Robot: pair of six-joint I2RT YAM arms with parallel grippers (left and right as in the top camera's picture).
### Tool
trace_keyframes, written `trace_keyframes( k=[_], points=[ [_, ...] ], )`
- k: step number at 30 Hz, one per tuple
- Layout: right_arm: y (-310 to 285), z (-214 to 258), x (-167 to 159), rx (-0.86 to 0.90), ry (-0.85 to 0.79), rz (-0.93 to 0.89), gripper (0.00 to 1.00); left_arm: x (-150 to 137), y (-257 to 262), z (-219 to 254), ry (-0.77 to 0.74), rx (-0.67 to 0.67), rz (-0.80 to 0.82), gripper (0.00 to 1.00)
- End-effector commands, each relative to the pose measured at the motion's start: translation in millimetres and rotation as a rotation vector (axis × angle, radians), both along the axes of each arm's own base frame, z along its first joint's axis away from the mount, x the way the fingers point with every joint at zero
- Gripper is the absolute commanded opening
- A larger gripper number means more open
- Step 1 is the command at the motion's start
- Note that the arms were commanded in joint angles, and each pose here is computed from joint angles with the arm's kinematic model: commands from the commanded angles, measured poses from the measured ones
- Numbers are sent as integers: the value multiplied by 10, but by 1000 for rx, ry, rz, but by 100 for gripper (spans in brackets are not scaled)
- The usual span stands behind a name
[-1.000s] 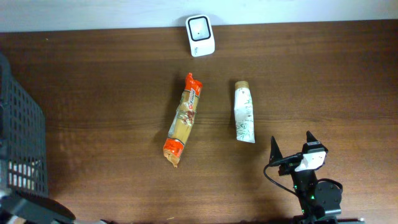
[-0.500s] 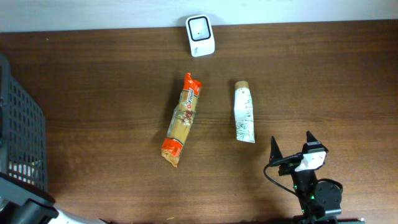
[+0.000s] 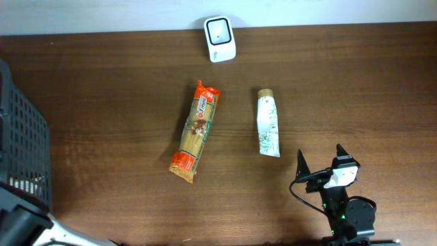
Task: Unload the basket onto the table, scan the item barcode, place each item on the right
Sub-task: 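Reach the left gripper into the basket and grasp the mint wipes pack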
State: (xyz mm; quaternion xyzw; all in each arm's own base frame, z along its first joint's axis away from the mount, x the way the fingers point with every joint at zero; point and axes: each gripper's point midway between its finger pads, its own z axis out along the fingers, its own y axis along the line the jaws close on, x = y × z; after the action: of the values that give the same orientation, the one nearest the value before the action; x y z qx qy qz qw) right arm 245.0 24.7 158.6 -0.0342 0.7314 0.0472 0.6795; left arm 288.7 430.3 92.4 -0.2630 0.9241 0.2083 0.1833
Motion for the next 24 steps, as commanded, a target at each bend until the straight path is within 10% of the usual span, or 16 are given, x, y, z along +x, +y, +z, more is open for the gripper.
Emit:
trace_keyframes(
  k=[1,8,16,24],
  points=[
    [-7,-22,0,1,3,-1,99,152,103,-221,51,51,-129,97],
    [-7,-22,0,1,3,-1,99,412,3,-603,84,40,-214,84],
    [-7,-22,0,1,3,-1,99,423,-25,-636,92,33,-217,0],
    [-7,-23,0,1,4,-1,99,465,-38,823,-59,266,-97,0]
  ],
)
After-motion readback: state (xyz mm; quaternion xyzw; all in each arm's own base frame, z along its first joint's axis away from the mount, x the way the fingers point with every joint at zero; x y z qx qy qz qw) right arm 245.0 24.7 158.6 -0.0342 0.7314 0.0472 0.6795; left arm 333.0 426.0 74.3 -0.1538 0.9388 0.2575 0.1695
